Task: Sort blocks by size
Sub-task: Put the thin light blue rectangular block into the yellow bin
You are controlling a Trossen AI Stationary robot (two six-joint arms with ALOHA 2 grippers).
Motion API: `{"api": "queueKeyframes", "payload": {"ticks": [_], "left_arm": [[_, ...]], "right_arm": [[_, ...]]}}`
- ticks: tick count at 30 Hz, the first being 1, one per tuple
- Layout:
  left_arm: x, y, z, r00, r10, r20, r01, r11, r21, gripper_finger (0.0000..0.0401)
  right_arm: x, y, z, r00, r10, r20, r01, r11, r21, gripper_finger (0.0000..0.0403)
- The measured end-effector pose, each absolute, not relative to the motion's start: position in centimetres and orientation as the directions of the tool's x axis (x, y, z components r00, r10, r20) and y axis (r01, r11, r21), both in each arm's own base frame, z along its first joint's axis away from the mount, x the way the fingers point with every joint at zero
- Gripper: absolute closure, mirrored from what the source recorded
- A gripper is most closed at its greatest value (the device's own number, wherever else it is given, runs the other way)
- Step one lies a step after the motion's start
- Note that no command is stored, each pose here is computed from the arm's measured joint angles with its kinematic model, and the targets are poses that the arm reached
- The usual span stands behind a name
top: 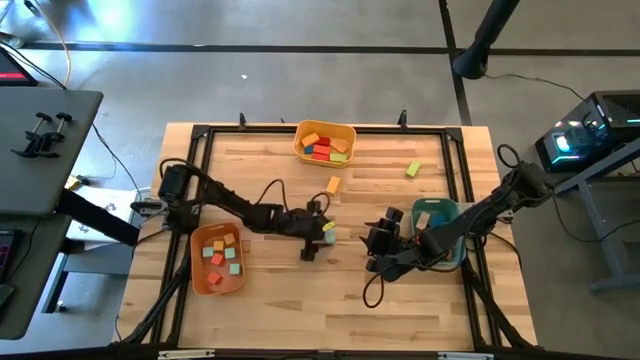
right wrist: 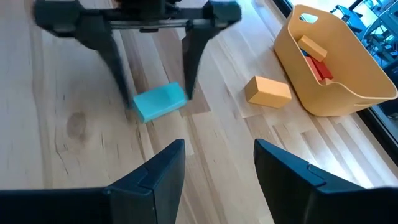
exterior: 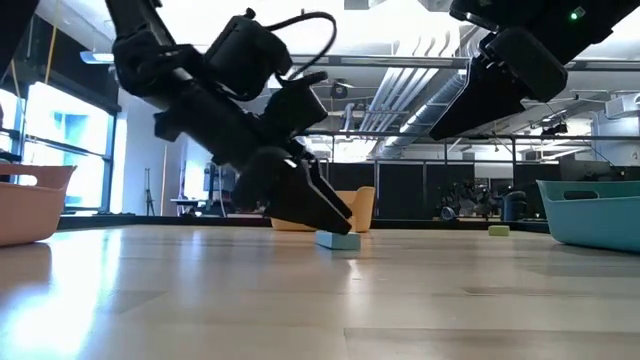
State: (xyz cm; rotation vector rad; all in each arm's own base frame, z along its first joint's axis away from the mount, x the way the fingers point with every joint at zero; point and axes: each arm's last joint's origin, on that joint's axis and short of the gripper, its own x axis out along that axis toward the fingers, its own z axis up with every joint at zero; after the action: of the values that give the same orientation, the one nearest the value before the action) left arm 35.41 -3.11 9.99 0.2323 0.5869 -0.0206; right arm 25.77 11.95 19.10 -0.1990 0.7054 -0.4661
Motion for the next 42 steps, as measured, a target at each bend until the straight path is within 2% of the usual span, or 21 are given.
{"api": "queueKeyframes", "payload": {"ticks": [2,6,9,19,23,26,28,33,42], "left_arm": [[35.8,-2.7,10.2,0.819,-0.027,-0.574,0.159,0.97,0.182,0.011],[36.3,-1.2,10.4,0.766,-0.082,-0.638,0.223,0.964,0.144,0.011],[36.6,-0.3,10.7,0.771,-0.133,-0.623,0.246,0.964,0.1,0.011],[36.6,1.0,10.7,0.77,-0.134,-0.624,0.213,0.976,0.053,0.011],[37.0,0.9,11.2,0.802,-0.147,-0.579,0.186,0.983,0.008,0.011],[37.9,0.8,13.0,0.828,-0.209,-0.521,0.22,0.975,-0.041,0.011],[38.2,0.6,14.3,0.82,-0.265,-0.506,0.292,0.956,-0.027,0.011],[38.1,-0.3,14.5,0.694,-0.295,-0.657,0.481,0.869,0.117,0.011],[39.1,0.0,12.8,0.649,-0.289,-0.704,0.585,0.78,0.22,0.011]], "right_arm": [[25.8,12.0,19.1,0.664,-0.476,-0.577,0.344,0.879,-0.33,0.0215],[25.8,12.0,19.1,0.665,-0.475,-0.576,0.345,0.88,-0.327,0.0215],[25.8,12.0,19.1,0.665,-0.475,-0.576,0.349,0.88,-0.322,0.0215],[25.8,12.0,19.1,0.664,-0.475,-0.577,0.355,0.88,-0.315,0.0215],[25.8,12.0,19.1,0.663,-0.475,-0.578,0.355,0.88,-0.316,0.0215],[25.8,11.9,19.1,0.663,-0.476,-0.578,0.354,0.88,-0.318,0.0215],[25.7,11.9,19.1,0.661,-0.476,-0.58,0.353,0.879,-0.319,0.0215],[25.7,11.9,19.1,0.66,-0.477,-0.581,0.355,0.879,-0.318,0.0215],[25.8,11.9,19.0,0.66,-0.477,-0.58,0.356,0.879,-0.318,0.0215]]}}
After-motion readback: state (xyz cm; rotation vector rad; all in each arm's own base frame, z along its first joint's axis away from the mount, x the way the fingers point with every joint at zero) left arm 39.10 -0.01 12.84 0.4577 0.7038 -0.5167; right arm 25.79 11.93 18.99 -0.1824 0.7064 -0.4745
